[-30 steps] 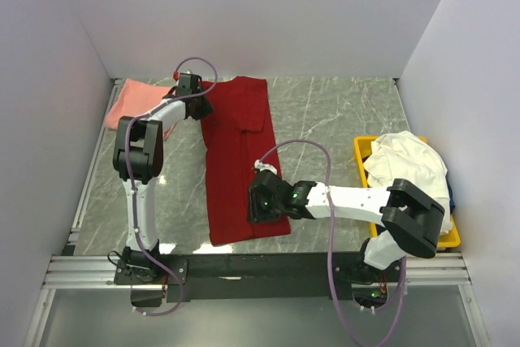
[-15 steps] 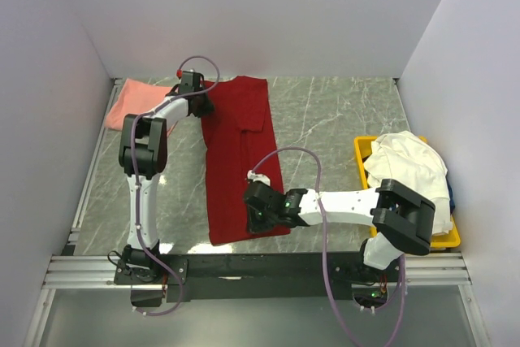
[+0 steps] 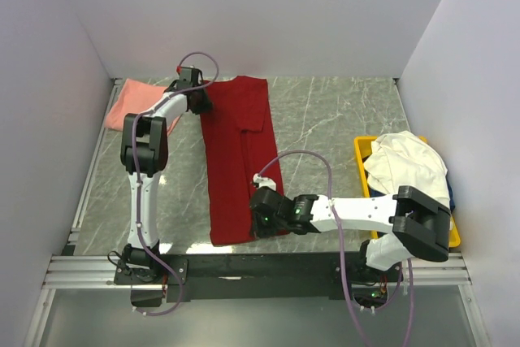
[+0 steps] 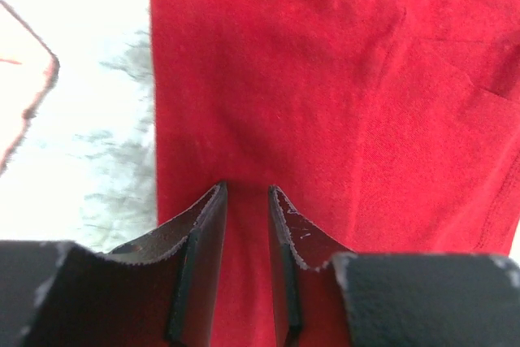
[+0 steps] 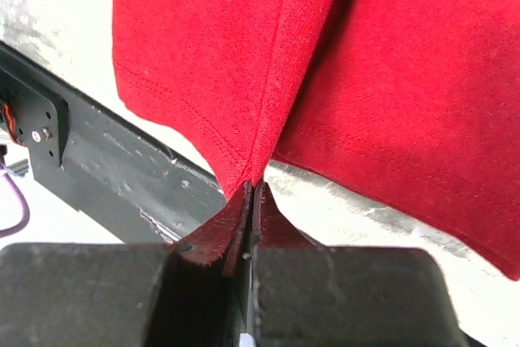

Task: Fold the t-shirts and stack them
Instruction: Fold the tshirt

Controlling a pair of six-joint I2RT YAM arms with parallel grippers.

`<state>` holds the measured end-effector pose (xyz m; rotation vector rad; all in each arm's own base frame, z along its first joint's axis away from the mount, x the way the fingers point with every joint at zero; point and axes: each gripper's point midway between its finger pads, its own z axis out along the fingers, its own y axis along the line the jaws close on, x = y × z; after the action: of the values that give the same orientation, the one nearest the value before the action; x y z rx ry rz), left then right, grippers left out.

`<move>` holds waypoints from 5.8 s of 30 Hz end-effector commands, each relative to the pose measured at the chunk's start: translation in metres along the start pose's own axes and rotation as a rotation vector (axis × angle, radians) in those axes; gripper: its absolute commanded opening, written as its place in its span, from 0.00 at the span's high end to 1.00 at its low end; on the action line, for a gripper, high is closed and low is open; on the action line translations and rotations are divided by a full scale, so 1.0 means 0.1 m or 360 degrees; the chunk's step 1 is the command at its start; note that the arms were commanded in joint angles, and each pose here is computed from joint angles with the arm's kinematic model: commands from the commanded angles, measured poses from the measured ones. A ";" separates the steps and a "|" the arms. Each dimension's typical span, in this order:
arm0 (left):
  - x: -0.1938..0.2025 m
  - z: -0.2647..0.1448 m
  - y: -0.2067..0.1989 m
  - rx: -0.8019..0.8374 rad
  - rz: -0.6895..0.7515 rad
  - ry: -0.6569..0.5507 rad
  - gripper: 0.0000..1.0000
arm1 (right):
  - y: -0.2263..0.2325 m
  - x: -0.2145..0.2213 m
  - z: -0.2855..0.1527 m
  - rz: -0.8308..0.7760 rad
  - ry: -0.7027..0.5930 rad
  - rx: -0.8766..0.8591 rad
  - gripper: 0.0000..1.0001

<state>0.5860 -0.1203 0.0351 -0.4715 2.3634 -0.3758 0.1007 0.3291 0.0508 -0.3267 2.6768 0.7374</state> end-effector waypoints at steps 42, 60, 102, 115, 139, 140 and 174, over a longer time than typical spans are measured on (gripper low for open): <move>1.43 -2.64 0.17 0.0038 -0.0386 -0.0239 0.57 | -1.22 -0.04 -0.51 0.0397 -0.0225 0.0023 0.53; 2.93 -2.94 0.68 -0.0043 -0.0545 0.0124 0.55 | -1.17 0.01 -0.29 0.0437 -0.0145 -0.0038 0.61; 3.54 -3.54 0.25 0.0142 -0.0161 0.0602 0.99 | -0.82 -0.34 -0.74 0.0272 -0.0209 -0.0113 1.00; 3.30 -3.93 0.16 0.0187 -0.0094 0.0615 1.00 | -0.81 -0.43 -1.19 0.0169 -0.0280 -0.0045 1.00; 3.73 -3.53 0.27 0.0199 0.0056 0.0729 1.00 | -0.89 -0.19 -0.89 0.0162 -0.0173 -0.0056 1.00; 3.58 -3.52 0.17 0.0219 0.0057 0.0635 1.00 | -0.84 -0.33 -0.93 0.0138 -0.0213 -0.0050 1.00; 1.33 -1.74 -0.07 -0.0064 -0.0327 0.0105 1.00 | -1.44 -3.15 0.10 0.0449 -0.0357 0.0192 1.00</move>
<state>0.3550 -0.1549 0.0630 -0.7593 2.4703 -0.3702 0.4154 0.2522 0.0781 0.1791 2.6253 0.6164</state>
